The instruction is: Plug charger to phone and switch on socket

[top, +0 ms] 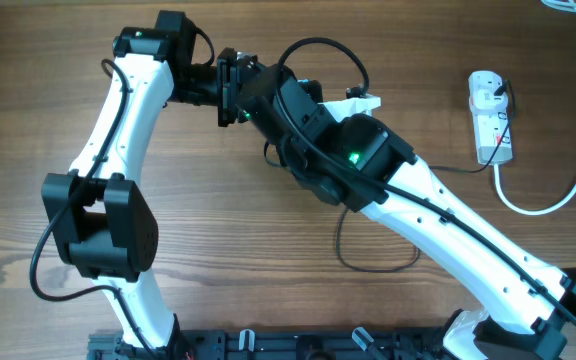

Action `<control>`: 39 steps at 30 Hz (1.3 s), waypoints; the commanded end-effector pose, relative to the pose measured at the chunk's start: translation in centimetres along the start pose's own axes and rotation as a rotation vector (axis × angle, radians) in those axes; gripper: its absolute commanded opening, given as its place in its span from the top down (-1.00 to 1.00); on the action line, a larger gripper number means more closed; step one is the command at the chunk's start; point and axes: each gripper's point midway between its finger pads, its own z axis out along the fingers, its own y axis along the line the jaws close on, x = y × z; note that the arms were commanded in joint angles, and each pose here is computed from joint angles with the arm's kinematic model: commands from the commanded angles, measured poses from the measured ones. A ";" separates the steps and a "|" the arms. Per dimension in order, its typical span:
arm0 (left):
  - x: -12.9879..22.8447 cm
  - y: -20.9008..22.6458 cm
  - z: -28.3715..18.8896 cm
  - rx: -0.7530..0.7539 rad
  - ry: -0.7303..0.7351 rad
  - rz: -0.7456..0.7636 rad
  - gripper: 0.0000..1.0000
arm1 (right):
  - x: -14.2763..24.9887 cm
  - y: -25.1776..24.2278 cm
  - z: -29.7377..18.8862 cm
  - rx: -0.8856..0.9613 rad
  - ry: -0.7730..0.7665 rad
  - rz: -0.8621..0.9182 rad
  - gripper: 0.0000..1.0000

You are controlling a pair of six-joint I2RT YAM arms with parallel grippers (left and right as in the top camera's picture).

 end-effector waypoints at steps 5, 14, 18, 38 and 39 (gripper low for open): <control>1.6 -0.8 0.1 0.014 0.018 0.035 0.57 | 0.3 0.9 -1.2 -0.023 0.034 0.019 0.92; 1.6 -0.8 0.1 0.014 0.018 0.035 0.92 | 0.8 0.7 -1.2 -0.014 0.061 -0.009 0.90; 1.6 -0.8 0.1 0.012 0.015 0.039 0.92 | 0.9 1.2 -1.3 -0.039 0.062 -0.164 -0.34; -10.1 3.5 -4.5 -0.476 -0.575 0.333 0.92 | -12.0 -3.1 -6.0 0.235 -0.029 -1.147 -0.99; -10.2 3.4 -4.5 -0.480 -0.583 0.339 0.92 | -12.4 -4.8 -5.3 0.313 -0.013 -1.170 -0.99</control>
